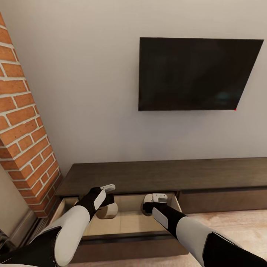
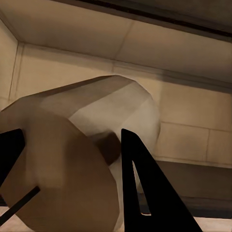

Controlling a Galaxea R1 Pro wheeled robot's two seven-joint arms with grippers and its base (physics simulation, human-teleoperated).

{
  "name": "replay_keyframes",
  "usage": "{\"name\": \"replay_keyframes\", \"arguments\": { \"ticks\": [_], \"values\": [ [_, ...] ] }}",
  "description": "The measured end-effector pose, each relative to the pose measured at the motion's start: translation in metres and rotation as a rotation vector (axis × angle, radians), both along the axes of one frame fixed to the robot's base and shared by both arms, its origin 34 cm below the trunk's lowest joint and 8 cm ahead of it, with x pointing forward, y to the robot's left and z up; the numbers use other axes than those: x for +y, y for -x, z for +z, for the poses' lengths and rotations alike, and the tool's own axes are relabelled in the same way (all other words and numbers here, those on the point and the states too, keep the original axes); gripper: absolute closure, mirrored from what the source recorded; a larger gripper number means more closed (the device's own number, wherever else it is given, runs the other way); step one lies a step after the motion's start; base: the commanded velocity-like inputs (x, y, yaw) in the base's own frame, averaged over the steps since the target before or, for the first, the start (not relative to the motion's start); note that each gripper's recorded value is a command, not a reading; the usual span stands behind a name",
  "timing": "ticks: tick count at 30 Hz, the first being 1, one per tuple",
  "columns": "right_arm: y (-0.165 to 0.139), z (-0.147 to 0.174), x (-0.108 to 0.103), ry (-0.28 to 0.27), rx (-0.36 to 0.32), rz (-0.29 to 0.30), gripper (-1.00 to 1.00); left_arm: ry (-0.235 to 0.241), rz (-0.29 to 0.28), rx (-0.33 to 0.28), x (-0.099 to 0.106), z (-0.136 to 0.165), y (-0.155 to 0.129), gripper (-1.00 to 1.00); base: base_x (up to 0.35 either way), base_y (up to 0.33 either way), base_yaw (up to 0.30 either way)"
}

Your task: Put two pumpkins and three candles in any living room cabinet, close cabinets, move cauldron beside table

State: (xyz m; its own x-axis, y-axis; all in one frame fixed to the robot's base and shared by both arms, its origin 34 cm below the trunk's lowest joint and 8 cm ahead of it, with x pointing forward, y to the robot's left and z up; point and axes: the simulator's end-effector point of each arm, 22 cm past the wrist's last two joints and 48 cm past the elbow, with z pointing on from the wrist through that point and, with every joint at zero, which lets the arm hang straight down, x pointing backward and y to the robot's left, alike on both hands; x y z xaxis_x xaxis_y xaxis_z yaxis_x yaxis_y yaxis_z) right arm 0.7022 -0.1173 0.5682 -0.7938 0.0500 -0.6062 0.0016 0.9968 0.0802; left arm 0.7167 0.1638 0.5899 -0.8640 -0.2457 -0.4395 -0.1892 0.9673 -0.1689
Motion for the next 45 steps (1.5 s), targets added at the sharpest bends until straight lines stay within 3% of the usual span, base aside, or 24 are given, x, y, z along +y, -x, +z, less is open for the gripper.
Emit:
{"name": "replay_keyframes", "arguments": {
  "ticks": [12,45],
  "values": [
    [0.001,-0.022,-0.001,-0.002,-0.015,-0.005,1.0,-0.004,0.013,-0.04,0.002,-0.02,-0.004,1.0,0.0,0.0,0.0],
    [0.013,-0.09,0.001,-0.005,-0.017,-0.003,1.0,-0.006,0.025,-0.076,0.004,-0.084,0.001,1.0,0.0,0.0,0.0]
  ]
}}
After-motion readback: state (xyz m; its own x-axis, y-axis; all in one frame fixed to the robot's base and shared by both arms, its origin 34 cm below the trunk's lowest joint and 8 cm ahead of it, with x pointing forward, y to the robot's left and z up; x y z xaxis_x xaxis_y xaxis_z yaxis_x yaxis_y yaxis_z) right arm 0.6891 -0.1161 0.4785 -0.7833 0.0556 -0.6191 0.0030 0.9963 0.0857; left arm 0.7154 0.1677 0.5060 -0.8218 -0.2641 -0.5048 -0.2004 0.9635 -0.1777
